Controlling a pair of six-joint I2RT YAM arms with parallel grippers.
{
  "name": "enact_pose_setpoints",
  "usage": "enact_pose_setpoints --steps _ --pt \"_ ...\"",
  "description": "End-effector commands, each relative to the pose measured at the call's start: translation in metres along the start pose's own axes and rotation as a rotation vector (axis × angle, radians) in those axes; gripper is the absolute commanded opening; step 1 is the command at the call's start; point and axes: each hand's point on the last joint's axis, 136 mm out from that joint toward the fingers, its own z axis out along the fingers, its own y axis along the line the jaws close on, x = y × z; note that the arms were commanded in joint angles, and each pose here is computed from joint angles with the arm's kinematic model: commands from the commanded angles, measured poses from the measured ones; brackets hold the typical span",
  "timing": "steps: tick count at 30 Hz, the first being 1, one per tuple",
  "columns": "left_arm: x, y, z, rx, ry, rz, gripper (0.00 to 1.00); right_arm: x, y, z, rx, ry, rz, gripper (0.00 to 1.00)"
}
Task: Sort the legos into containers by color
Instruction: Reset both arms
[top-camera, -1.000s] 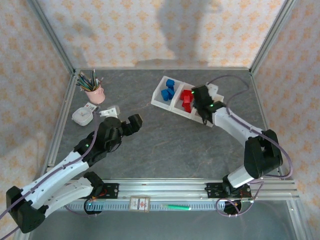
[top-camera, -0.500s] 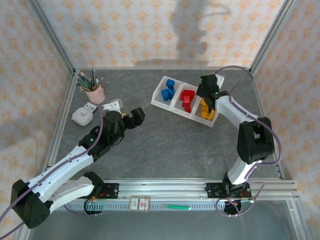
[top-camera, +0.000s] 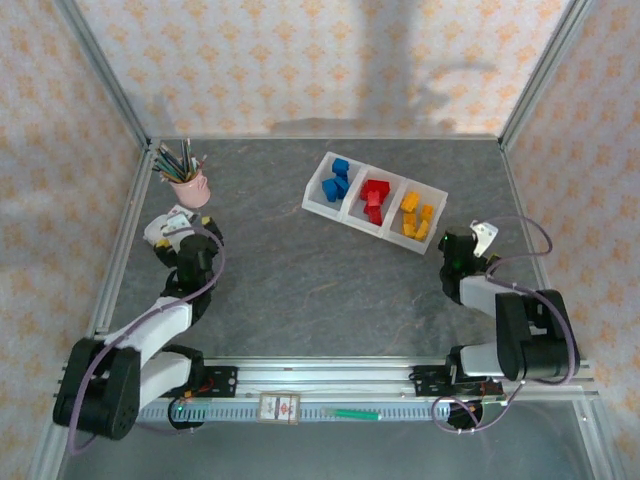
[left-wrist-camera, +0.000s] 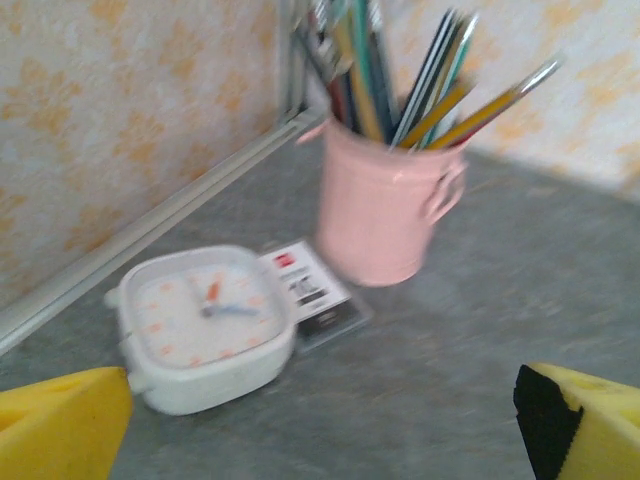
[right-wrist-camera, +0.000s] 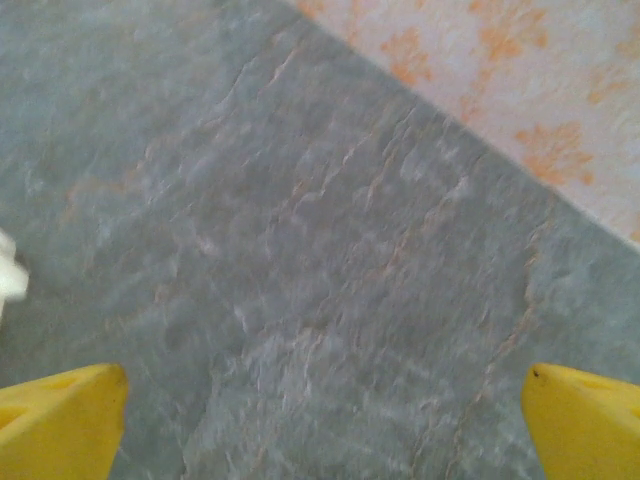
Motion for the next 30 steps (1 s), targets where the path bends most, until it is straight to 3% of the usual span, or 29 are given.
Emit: enact_pose_setpoints --steps 1,4,9,11,12,14,18,30 --pt "-0.029 -0.006 0.002 0.054 -0.186 0.014 0.99 -0.060 0.041 -0.007 -0.202 -0.223 0.070 1.00" --pt "-0.022 -0.004 0.003 0.077 -0.234 0.033 0.99 -0.069 0.057 -0.015 -0.321 -0.298 0.052 1.00" --pt "-0.014 -0.037 0.012 0.282 -0.220 0.047 1.00 -0.054 0.066 -0.031 -0.470 -0.385 0.033 1.00" --pt "0.001 -0.047 0.016 0.332 -0.200 0.088 0.99 -0.049 0.071 -0.020 -0.455 -0.313 0.005 1.00" --pt "-0.007 -0.048 0.015 0.334 -0.246 0.074 1.00 -0.053 0.070 -0.024 -0.462 -0.347 0.018 1.00" --pt "0.000 -0.039 0.028 0.251 -0.161 0.056 1.00 -0.050 0.070 -0.021 -0.456 -0.328 0.008 0.99" --pt "-0.004 -0.024 0.029 0.183 -0.189 0.008 1.00 -0.051 0.073 -0.025 -0.472 -0.340 0.004 0.99" --pt "-0.005 -0.023 0.029 0.178 -0.199 0.008 1.00 -0.050 0.074 -0.025 -0.475 -0.335 0.000 1.00"
